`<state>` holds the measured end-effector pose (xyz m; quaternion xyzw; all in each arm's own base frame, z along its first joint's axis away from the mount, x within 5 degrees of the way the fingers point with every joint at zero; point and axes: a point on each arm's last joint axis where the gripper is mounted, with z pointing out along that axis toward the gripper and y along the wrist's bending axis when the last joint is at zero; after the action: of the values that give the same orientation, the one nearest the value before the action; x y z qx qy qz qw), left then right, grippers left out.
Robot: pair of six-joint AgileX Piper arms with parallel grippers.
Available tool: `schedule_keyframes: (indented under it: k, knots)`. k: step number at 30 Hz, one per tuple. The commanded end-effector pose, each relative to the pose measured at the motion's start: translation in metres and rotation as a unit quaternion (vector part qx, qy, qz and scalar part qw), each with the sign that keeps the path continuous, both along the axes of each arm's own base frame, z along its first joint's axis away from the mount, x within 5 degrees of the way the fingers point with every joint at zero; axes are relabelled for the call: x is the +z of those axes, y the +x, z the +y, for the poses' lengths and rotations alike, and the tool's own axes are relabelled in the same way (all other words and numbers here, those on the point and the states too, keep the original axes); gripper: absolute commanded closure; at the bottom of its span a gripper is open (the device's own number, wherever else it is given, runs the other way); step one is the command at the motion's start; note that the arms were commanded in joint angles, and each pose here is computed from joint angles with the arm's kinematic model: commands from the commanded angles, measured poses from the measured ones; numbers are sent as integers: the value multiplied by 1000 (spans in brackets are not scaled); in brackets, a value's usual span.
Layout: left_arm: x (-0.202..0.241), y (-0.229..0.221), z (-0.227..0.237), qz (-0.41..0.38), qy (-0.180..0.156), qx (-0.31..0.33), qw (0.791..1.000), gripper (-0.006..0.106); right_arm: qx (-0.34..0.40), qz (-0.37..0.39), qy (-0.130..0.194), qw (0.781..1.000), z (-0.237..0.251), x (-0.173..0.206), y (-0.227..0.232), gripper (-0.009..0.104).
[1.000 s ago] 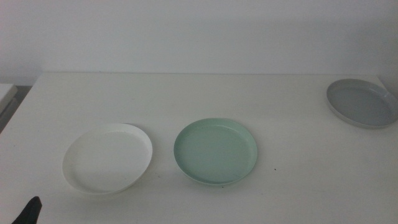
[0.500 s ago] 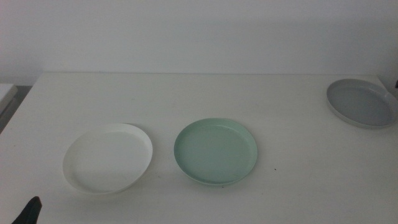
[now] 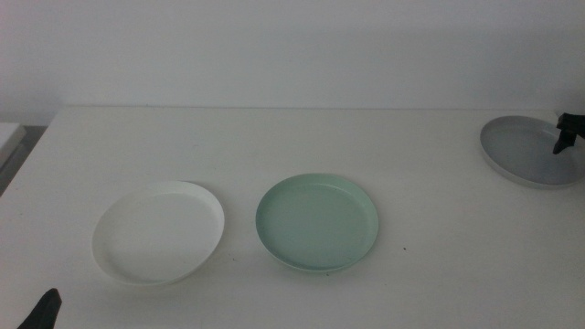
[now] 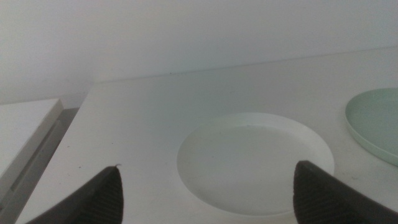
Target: Stack the three bowls on top of each other.
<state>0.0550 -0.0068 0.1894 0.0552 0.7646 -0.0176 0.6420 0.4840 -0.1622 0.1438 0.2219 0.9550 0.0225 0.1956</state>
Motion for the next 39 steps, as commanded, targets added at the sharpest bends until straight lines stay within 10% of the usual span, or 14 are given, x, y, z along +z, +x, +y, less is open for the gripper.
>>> schedule_keyframes:
  k: [1, 23, 30, 39]
  knots:
    - [1, 0, 0, -8, -1, 1, 1000, 7, 4, -6, -4, 1000, 0, -1, 2, 19]
    - [1, 0, 0, -8, -1, 1, 1000, 7, 4, -4, -3, 1000, 0, -2, 2, 66]
    - [1, 0, 0, -8, -1, 1, 1000, 7, 3, -4, -3, 1000, 0, -2, 2, 98]
    - [1, 0, 0, -8, -1, 1, 1000, 7, 24, -29, 10, 999, 16, 57, -8, 98]
